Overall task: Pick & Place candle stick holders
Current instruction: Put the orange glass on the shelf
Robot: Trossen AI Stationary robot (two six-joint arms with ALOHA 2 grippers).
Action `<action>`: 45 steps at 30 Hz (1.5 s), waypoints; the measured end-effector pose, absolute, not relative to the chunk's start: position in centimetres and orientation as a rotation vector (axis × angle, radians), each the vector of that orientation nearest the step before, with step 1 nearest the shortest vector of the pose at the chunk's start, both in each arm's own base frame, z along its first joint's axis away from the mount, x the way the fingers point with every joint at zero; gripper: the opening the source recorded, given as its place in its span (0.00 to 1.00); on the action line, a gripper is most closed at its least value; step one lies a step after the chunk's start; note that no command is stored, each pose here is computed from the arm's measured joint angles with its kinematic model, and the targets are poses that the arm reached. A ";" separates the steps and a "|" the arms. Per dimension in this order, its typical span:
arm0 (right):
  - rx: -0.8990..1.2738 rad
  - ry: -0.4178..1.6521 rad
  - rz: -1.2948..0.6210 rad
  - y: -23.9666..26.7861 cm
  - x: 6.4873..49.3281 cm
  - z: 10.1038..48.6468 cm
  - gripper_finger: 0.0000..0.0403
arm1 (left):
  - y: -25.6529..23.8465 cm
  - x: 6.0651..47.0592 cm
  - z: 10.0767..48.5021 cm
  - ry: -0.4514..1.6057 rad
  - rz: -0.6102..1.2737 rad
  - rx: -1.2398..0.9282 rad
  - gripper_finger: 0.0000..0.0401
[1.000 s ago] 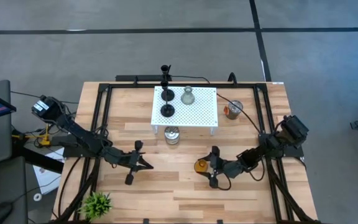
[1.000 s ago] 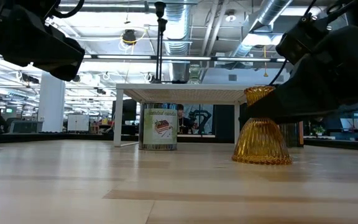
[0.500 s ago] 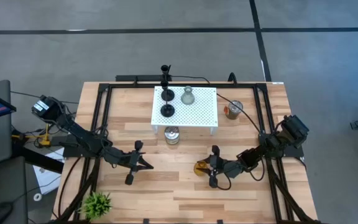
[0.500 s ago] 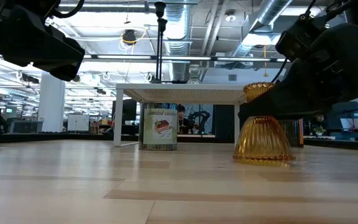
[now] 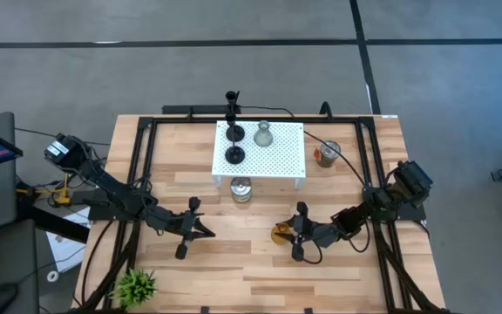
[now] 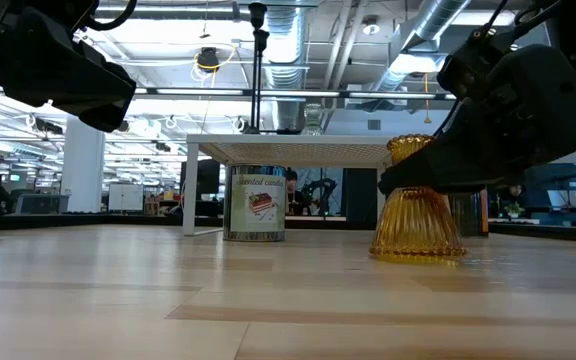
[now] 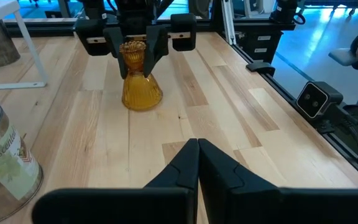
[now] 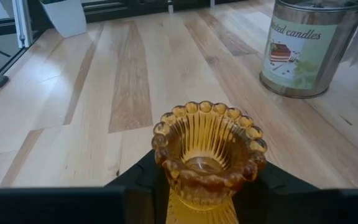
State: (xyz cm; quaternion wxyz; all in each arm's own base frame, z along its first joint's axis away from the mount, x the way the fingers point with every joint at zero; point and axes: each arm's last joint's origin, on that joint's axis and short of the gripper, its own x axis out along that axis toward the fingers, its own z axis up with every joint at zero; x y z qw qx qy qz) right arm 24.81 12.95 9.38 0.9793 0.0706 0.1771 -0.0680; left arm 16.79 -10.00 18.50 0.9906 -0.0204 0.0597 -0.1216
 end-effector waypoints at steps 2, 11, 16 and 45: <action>0.142 0.356 -0.137 13.0 24.8 9.4 0.29 | -10.0 16.8 18.5 0.120 -0.244 -0.041 0.02; 0.144 0.357 -0.136 13.0 24.8 9.4 0.29 | -10.0 16.8 18.5 0.120 -0.243 -0.041 0.02; 0.144 0.358 -0.136 13.0 24.8 9.4 0.30 | -10.0 16.8 18.5 0.120 -0.244 -0.041 0.02; 0.140 0.368 -0.131 13.0 24.7 9.2 0.40 | -10.0 16.8 18.5 0.120 -0.244 -0.040 0.02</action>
